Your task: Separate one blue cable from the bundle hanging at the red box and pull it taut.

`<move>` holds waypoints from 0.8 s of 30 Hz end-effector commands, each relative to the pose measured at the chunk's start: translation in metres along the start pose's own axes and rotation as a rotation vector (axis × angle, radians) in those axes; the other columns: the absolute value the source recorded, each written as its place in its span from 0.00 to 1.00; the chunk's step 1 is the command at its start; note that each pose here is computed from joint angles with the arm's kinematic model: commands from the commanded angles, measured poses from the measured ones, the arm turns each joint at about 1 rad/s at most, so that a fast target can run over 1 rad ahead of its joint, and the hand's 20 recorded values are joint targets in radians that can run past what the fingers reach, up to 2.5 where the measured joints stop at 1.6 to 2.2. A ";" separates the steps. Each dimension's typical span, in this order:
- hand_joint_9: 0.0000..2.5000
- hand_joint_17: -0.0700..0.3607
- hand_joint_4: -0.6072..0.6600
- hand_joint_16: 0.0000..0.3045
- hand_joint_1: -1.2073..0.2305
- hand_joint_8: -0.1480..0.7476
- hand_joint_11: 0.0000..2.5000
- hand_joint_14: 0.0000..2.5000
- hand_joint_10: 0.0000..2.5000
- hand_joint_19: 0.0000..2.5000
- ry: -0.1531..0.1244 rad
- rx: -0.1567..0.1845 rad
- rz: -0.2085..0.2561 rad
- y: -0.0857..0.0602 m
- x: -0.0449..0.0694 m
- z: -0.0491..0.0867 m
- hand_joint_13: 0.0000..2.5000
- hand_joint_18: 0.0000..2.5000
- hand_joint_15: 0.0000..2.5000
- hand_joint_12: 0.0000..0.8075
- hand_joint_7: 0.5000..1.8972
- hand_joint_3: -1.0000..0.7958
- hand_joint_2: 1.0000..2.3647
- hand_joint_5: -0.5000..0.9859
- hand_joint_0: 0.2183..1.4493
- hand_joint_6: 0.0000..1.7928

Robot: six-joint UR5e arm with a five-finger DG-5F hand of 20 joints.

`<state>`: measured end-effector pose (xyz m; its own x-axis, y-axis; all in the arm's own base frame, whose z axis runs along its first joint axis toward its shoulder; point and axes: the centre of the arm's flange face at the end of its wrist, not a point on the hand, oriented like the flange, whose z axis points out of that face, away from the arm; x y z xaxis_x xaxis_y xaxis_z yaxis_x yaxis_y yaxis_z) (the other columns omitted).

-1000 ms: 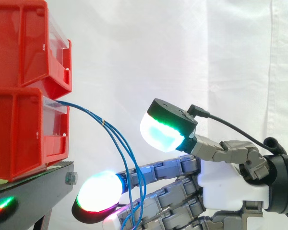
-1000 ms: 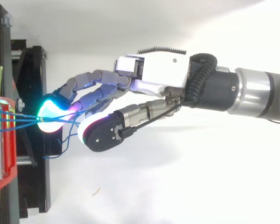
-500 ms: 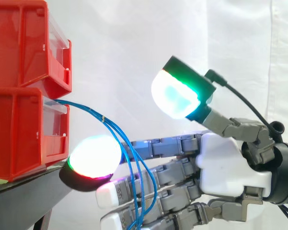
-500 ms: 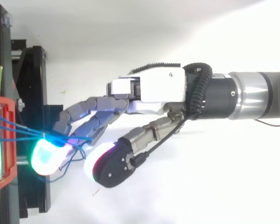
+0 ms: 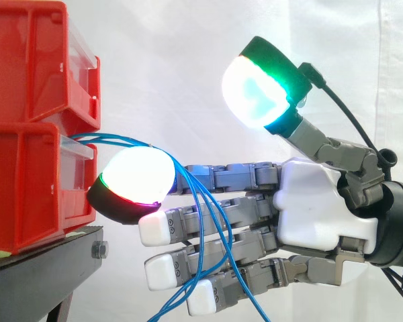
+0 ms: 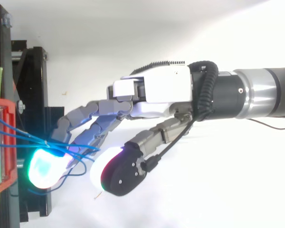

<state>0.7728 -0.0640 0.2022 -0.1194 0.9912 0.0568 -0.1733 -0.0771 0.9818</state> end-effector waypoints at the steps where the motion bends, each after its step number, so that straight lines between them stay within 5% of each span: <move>1: 0.26 0.45 0.66 0.18 0.50 0.52 0.09 0.00 0.00 0.12 -0.009 -0.001 -0.004 0.001 -0.008 -0.001 0.26 0.28 0.13 0.52 0.16 0.29 0.00 0.19 0.28 0.28; 4: 0.26 0.45 0.66 0.18 0.49 0.52 0.09 0.00 0.00 0.12 -0.014 0.000 -0.011 0.002 -0.011 -0.002 0.26 0.28 0.13 0.52 0.16 0.29 0.00 0.19 0.28 0.28; 13: 0.26 0.45 0.66 0.18 0.49 0.52 0.09 0.00 0.00 0.12 -0.050 0.091 -0.030 -0.013 -0.020 -0.013 0.26 0.28 0.13 0.52 0.16 0.29 0.00 0.19 0.28 0.28; 24: 0.26 0.45 0.66 0.18 0.49 0.52 0.09 0.00 0.00 0.12 -0.053 0.085 -0.032 -0.017 -0.023 -0.013 0.27 0.28 0.13 0.52 0.16 0.29 0.00 0.19 0.28 0.28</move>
<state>0.7655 -0.0864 0.1824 -0.0633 0.9975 0.0328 -0.0926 -0.0386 0.9950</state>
